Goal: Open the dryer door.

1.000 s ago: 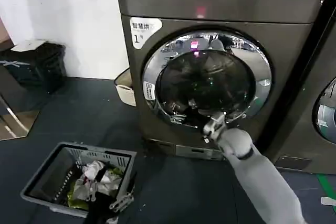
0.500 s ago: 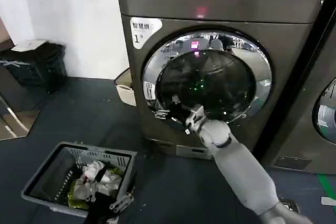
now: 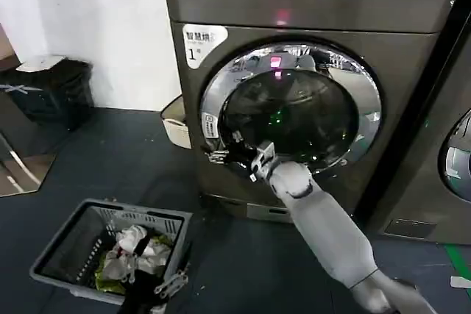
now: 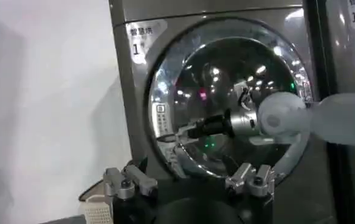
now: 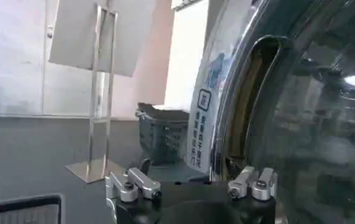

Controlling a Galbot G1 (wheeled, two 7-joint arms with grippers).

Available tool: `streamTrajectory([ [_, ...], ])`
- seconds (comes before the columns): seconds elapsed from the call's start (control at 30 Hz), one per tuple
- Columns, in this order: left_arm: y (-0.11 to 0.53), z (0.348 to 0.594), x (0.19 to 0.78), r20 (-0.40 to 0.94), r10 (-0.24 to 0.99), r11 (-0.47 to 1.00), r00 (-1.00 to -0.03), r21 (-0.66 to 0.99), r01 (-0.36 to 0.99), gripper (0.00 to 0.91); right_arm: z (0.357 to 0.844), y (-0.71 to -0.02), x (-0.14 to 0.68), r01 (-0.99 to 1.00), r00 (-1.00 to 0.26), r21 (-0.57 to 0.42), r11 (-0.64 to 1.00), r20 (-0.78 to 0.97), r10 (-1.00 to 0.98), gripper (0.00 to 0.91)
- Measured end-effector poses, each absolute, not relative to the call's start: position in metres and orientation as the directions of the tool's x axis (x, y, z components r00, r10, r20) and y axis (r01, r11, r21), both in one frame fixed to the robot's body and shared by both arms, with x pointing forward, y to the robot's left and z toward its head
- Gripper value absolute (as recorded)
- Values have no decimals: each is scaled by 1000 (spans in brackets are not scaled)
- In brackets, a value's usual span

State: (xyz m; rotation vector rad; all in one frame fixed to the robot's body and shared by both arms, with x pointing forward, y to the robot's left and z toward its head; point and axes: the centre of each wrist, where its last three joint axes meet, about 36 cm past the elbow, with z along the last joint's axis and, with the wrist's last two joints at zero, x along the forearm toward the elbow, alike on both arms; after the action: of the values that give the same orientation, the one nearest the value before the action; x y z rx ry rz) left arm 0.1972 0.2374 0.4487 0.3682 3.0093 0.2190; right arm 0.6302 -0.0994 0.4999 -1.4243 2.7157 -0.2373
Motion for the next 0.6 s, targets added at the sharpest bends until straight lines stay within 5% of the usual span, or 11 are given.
streamTrajectory([
  [0.6,269,443,217,-16,211,972,-977,114,207,907,502,-110,596,-920,-366,-166,355,41,-930,907],
])
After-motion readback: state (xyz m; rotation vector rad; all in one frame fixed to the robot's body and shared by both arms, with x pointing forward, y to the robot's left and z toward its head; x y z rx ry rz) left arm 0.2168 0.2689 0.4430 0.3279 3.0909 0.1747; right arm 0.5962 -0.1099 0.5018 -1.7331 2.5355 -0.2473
